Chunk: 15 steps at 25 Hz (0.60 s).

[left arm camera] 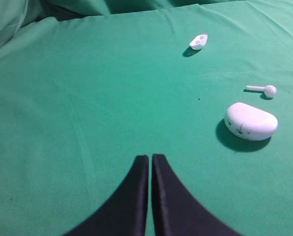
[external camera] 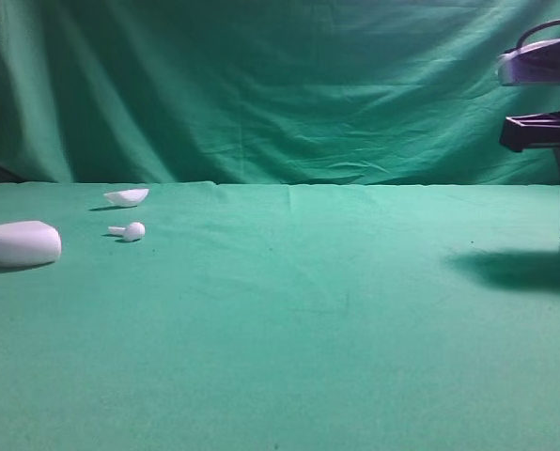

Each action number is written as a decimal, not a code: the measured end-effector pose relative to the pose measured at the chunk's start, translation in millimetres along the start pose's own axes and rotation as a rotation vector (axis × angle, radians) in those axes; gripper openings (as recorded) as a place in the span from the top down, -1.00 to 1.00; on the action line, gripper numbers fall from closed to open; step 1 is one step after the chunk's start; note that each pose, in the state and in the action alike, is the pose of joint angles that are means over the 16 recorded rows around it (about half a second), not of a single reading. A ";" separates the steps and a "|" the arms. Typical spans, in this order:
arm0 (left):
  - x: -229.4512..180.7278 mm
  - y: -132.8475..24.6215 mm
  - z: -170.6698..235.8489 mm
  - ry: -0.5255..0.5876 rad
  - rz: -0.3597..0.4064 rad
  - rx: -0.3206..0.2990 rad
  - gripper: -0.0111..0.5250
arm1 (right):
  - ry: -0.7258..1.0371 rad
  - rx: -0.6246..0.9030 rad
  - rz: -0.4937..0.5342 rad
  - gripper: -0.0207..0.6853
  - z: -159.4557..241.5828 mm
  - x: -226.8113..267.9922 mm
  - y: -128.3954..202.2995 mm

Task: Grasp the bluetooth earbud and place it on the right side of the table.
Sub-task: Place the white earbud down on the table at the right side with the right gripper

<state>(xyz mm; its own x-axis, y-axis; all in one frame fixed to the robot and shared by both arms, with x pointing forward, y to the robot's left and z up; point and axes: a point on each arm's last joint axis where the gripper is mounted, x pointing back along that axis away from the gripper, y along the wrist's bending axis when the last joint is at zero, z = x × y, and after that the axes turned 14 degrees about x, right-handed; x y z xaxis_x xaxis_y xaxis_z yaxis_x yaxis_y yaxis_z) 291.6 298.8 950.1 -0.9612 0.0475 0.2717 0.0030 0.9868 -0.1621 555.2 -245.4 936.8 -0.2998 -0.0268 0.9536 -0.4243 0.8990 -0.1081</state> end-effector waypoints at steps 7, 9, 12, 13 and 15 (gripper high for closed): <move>0.0 0.0 0.0 0.000 0.000 0.000 0.96 | -0.006 0.020 0.001 0.47 -4.3 -9.2 -1.0; 0.0 0.0 0.0 0.000 0.000 0.000 0.96 | -0.006 0.021 0.001 0.37 -4.6 -9.8 -1.1; 0.0 0.0 0.0 0.000 0.000 0.000 0.96 | -0.001 0.022 0.000 0.22 -4.2 -9.8 -0.9; 0.0 0.0 0.0 0.000 0.000 0.000 0.96 | 0.002 0.022 -0.001 0.16 -4.0 -9.4 -0.9; 0.0 0.0 0.0 0.000 0.000 0.000 0.96 | 0.006 0.022 -0.003 0.06 -4.0 -7.5 -0.8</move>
<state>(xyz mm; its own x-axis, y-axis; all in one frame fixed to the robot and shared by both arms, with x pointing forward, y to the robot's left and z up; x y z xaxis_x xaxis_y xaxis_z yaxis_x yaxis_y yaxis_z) 291.6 298.8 950.1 -0.9612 0.0475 0.2717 0.0030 0.9868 -0.1621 561.2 -244.1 930.8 -0.2932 -0.0263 0.9557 -0.4441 0.8890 -0.1118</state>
